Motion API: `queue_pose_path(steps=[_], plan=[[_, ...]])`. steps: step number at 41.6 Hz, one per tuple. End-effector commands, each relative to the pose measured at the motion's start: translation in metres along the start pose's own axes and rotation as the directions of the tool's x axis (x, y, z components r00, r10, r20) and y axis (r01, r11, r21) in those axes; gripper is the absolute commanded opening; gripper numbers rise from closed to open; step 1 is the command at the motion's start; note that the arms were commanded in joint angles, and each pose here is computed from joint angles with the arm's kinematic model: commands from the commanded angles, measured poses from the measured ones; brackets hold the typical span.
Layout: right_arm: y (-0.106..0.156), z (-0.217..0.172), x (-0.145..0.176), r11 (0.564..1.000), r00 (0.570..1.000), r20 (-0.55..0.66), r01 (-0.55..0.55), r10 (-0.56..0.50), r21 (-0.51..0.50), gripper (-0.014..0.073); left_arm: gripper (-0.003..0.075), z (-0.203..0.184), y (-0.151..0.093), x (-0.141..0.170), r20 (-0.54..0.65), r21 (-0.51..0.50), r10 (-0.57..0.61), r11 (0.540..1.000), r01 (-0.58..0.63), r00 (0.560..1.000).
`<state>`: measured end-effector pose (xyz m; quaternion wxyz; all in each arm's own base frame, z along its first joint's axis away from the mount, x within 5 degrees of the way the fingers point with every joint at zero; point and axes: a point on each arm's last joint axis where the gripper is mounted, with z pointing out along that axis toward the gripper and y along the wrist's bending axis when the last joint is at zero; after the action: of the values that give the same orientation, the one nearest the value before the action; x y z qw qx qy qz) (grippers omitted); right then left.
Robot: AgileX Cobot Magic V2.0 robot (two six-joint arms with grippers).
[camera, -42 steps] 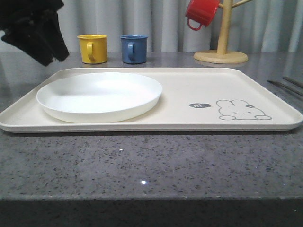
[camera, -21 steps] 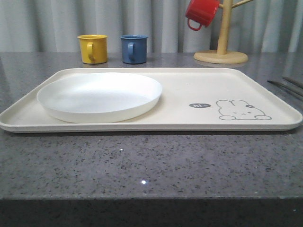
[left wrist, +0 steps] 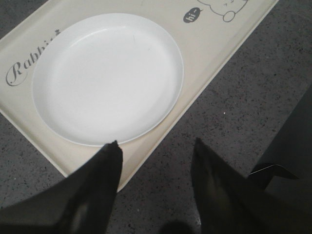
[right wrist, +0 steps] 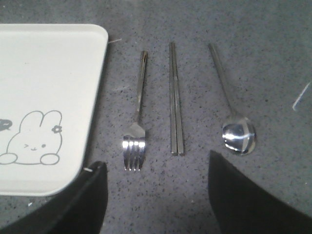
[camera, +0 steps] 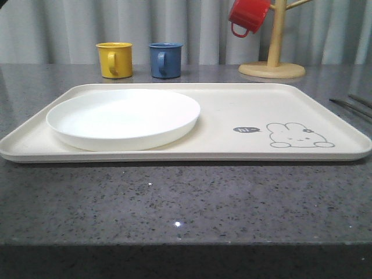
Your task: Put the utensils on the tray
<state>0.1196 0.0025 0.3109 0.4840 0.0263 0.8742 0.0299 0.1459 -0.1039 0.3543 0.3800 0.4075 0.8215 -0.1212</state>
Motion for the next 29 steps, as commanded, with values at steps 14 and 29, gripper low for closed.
queue_pose_path(steps=[14, 29], plan=[[0.018, 0.042, -0.06, 0.997, 0.952, -0.297, 0.059, -0.073, -0.058, 0.0475, 0.0338, -0.008, 0.0, -0.009, 0.093, -0.022, -0.009, 1.0, 0.011, 0.996], [0.024, 0.116, -0.089, 0.997, 0.88, -0.47, 0.057, -0.074, -0.05, 0.0415, 0.0338, -0.008, 0.0, -0.009, 0.095, -0.023, -0.009, 1.0, 0.011, 0.995]])
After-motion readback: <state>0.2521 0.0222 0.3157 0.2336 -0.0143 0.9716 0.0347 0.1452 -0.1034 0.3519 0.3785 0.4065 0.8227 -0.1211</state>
